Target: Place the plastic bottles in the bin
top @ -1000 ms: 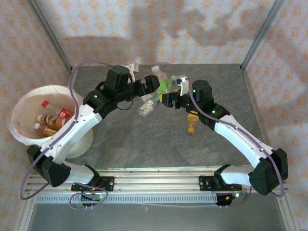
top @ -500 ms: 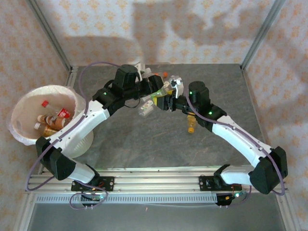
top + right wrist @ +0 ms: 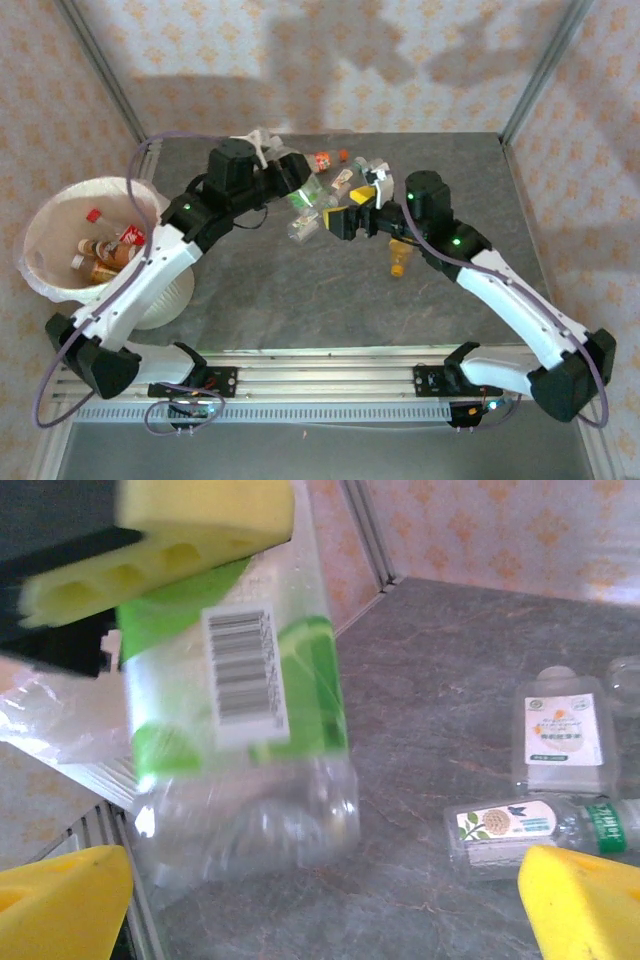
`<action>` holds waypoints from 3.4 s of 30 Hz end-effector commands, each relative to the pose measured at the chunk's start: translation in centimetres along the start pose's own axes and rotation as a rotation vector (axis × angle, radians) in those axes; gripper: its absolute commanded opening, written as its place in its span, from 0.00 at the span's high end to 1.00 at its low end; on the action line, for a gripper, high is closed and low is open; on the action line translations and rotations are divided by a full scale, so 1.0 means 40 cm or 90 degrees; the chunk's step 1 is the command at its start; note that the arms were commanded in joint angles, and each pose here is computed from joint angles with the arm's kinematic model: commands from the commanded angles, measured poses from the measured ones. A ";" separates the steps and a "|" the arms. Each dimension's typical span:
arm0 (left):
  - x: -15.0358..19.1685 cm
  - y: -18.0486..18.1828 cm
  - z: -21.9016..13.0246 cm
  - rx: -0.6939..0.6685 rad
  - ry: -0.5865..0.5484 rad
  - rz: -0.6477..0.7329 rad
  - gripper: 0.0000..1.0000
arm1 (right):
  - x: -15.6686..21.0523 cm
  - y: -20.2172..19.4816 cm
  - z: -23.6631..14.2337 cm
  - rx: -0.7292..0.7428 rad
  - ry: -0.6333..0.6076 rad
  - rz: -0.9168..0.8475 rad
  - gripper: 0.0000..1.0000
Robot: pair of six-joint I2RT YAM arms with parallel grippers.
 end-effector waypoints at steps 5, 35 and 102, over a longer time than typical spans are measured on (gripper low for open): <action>-0.036 0.071 -0.135 -0.121 -0.066 0.037 0.46 | -0.018 -0.099 -0.057 0.266 -0.113 0.003 0.01; -0.087 0.279 -0.683 -0.900 -0.165 0.198 0.43 | -0.059 -0.205 -0.021 0.500 -0.171 0.114 0.01; 0.055 -0.047 0.136 -0.164 0.194 0.316 0.00 | 0.061 -0.291 -0.159 0.620 -0.183 0.201 0.01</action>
Point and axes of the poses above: each hand's point on the last joint's axis, 136 mm out from that joint toward the fingers, its own z axis out along the fingers, its own y axis along the line the jaws close on, x = y × z, the point moved 7 cm from there along -z, back along the fingers, and after that the axes turned 12 degrees about z, right-handed, at the moved point
